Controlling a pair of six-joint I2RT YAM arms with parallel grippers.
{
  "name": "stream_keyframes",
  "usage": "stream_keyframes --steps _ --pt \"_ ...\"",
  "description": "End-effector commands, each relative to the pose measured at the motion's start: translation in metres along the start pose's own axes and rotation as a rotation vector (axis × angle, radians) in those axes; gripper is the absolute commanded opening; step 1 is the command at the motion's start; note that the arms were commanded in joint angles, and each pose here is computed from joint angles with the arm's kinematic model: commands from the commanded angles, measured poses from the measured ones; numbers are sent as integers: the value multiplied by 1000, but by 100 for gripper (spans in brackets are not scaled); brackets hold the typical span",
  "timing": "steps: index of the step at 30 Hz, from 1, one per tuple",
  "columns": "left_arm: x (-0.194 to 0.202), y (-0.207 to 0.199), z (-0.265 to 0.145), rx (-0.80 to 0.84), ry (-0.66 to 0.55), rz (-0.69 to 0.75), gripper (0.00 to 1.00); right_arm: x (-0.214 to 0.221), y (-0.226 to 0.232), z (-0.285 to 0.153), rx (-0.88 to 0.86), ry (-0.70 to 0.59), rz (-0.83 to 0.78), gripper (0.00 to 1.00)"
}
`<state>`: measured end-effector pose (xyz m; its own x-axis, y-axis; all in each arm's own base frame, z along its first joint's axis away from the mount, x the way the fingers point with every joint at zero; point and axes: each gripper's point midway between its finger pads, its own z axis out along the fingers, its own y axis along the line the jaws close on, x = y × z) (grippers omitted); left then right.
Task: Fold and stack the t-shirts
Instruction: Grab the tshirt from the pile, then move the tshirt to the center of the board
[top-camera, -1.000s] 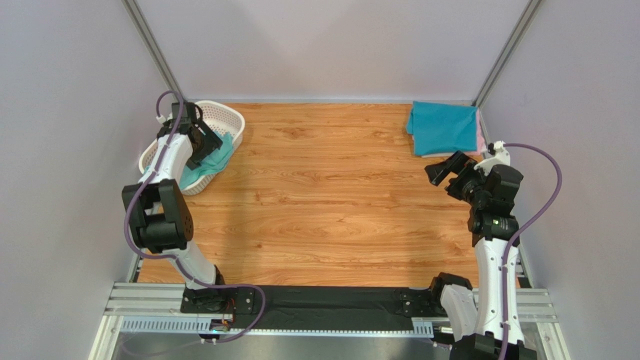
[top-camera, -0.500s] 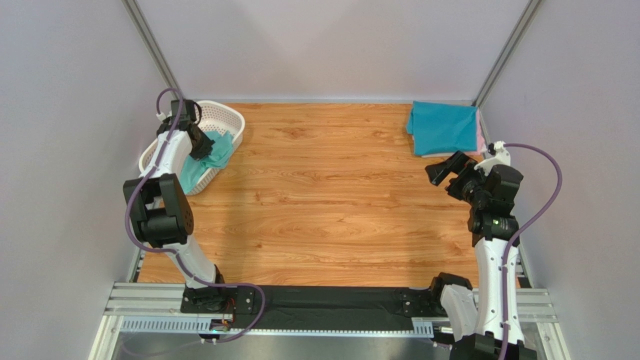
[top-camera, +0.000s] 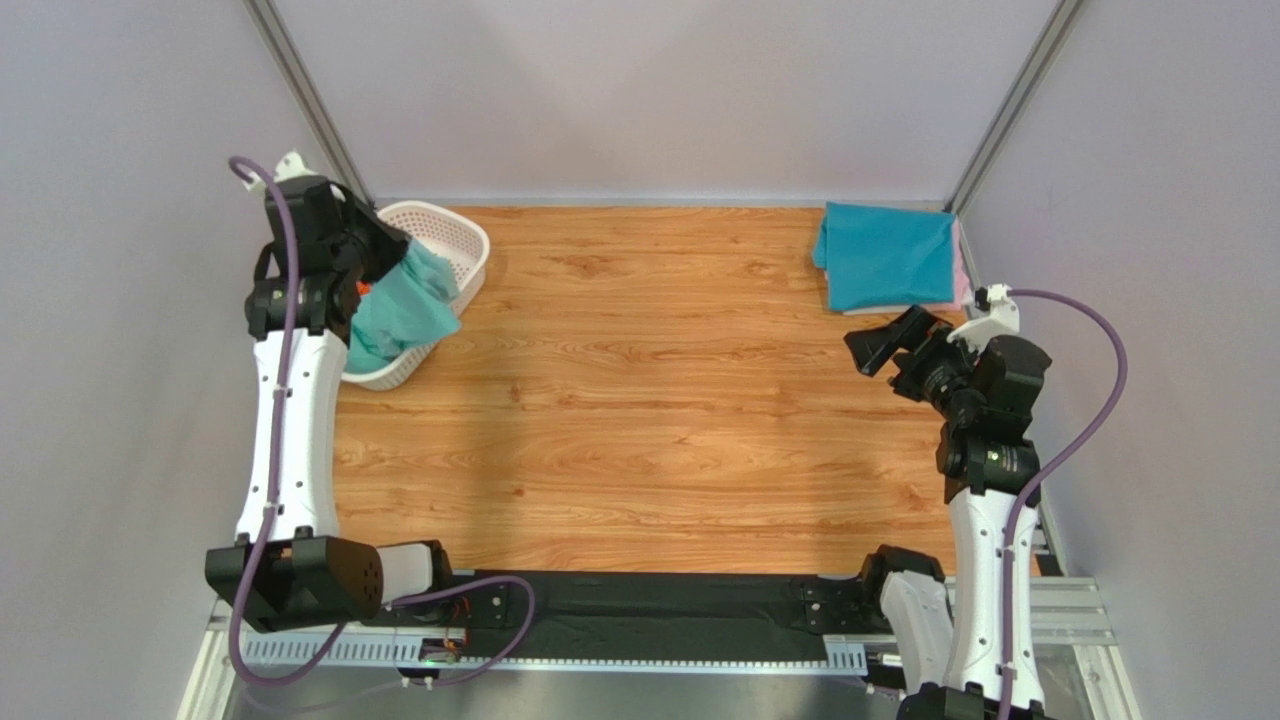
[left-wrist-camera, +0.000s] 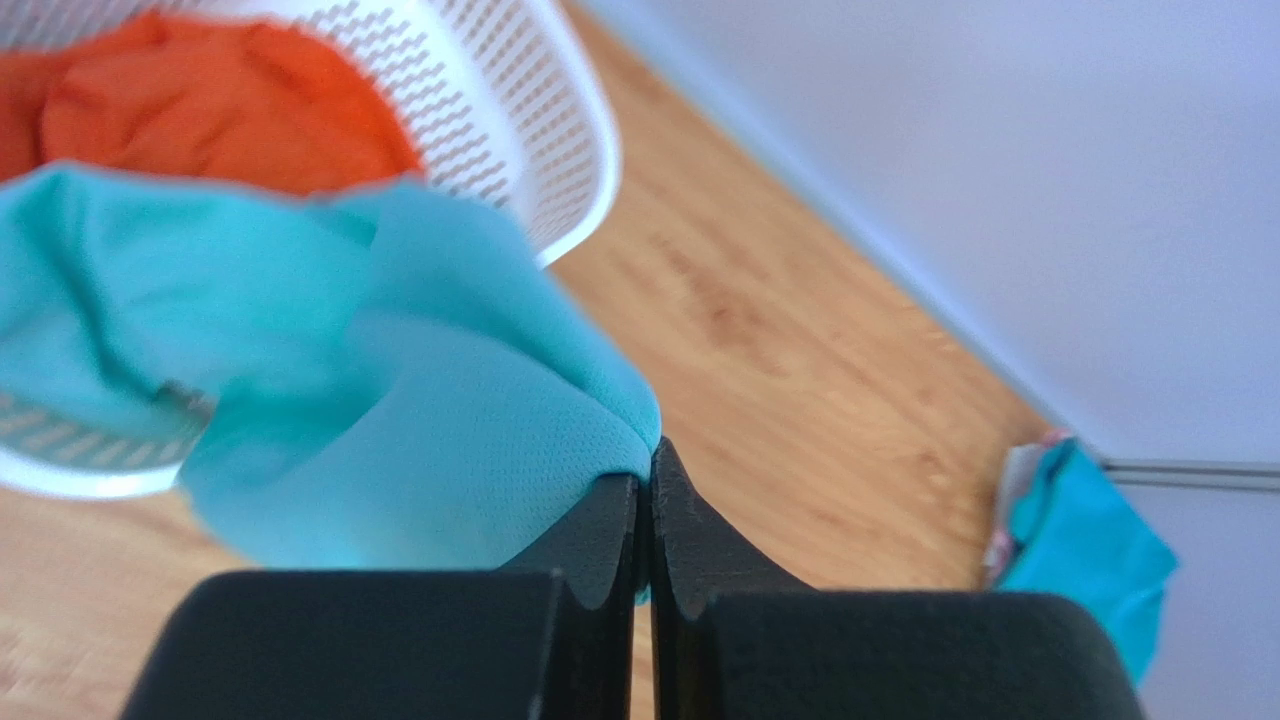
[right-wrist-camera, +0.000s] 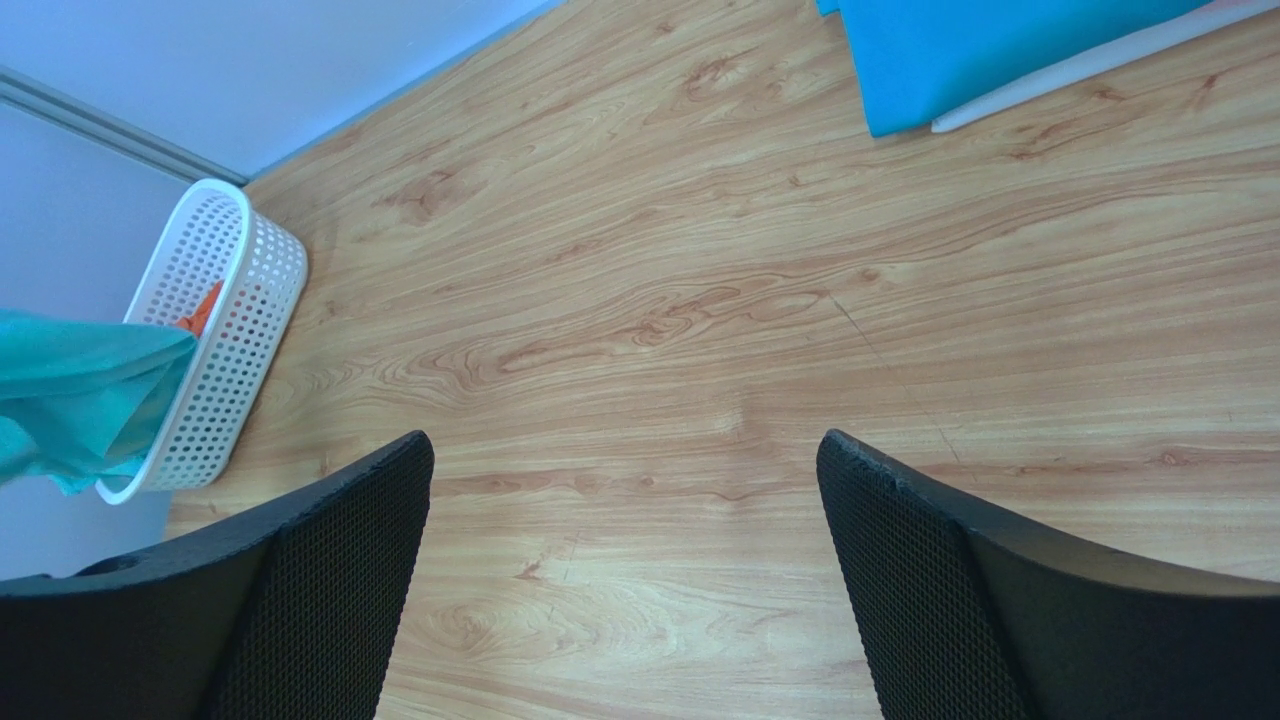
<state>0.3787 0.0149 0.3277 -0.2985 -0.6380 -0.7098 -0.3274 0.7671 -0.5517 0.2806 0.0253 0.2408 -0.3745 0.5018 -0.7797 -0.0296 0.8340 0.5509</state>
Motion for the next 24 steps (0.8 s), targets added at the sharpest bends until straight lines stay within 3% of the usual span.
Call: stream_keyframes --steps 1,6,14,20,22,24 --pt "-49 -71 -55 229 -120 43 0 -7 10 -3 -48 -40 -41 100" --pt "-64 -174 -130 567 -151 158 0 -14 4 -4 -2 -74 -33 100" --pt "-14 -308 -245 1114 -42 328 0 -19 11 -14 -15 -109 -59 100" --pt "37 -332 -261 1264 106 390 0 -20 9 -16 3 -120 -54 100" --pt "54 -317 -246 1209 144 409 0 -23 5 -18 36 -135 -44 100" --pt "59 -297 -213 1053 99 412 0 -23 3 -19 56 -134 -40 100"
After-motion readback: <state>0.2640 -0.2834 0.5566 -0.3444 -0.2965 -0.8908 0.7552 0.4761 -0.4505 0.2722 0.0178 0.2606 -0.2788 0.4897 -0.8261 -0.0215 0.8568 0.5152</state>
